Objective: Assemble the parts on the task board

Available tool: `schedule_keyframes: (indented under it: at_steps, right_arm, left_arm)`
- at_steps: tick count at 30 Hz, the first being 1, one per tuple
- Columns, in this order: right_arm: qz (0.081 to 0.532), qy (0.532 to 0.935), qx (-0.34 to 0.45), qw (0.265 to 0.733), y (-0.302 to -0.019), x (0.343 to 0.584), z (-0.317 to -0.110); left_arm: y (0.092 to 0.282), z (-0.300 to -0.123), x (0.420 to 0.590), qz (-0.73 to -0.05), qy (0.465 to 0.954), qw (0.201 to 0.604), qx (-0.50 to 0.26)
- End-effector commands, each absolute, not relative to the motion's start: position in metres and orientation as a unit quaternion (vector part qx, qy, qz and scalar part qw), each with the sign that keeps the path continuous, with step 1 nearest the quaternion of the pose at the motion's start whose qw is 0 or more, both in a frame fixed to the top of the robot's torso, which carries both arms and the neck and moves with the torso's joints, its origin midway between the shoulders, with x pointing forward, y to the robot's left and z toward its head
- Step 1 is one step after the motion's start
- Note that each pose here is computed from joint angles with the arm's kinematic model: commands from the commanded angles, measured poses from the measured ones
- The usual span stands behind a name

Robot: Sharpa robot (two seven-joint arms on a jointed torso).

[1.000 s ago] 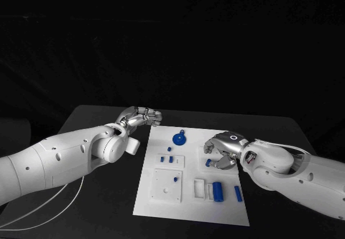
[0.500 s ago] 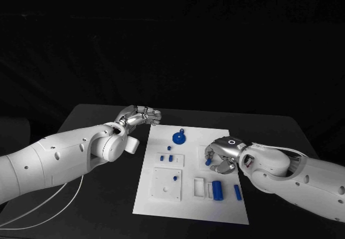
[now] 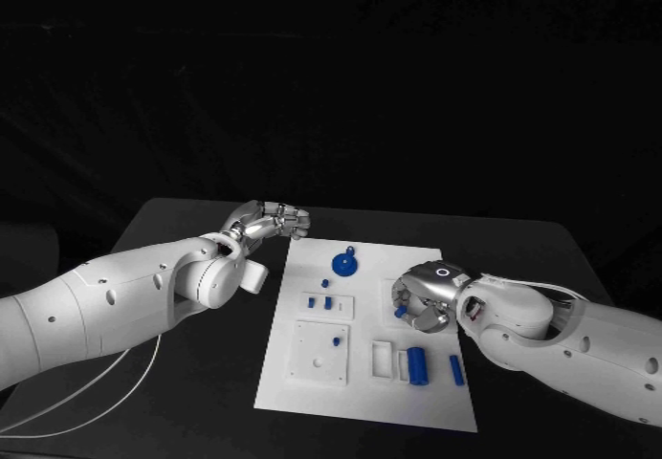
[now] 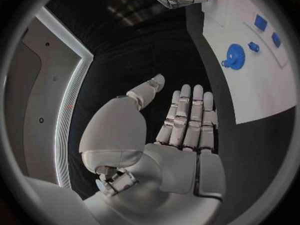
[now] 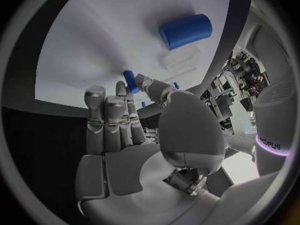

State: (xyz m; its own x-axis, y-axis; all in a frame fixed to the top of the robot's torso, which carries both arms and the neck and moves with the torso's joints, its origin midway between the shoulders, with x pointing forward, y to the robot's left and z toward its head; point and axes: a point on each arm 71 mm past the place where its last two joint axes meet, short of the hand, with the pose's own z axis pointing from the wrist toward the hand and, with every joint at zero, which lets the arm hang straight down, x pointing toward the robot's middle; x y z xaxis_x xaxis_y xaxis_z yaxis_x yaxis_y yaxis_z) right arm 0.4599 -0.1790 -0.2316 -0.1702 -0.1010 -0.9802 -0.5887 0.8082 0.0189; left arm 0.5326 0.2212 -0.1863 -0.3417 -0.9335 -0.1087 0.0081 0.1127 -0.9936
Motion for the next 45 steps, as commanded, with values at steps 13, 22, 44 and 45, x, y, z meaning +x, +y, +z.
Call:
schedule_keyframes:
  at_steps: [13,22,44,45]
  right_arm:
    - [0.197,0.706,-0.240,0.636,-0.172,0.457,-0.227]
    - [0.208,0.693,-0.232,0.650,-0.172,0.454,-0.220]
    - [0.329,0.657,-0.254,0.629,-0.086,0.418,-0.198]
    - [0.335,0.657,-0.258,0.624,-0.079,0.415,-0.201]
  left_arm:
    - [0.219,-0.185,0.533,-0.555,0.608,0.425,-0.377]
    - [0.219,-0.185,0.534,-0.554,0.607,0.427,-0.377]
    - [0.218,-0.185,0.537,-0.553,0.606,0.429,-0.377]
    - [0.217,-0.185,0.537,-0.554,0.606,0.429,-0.377]
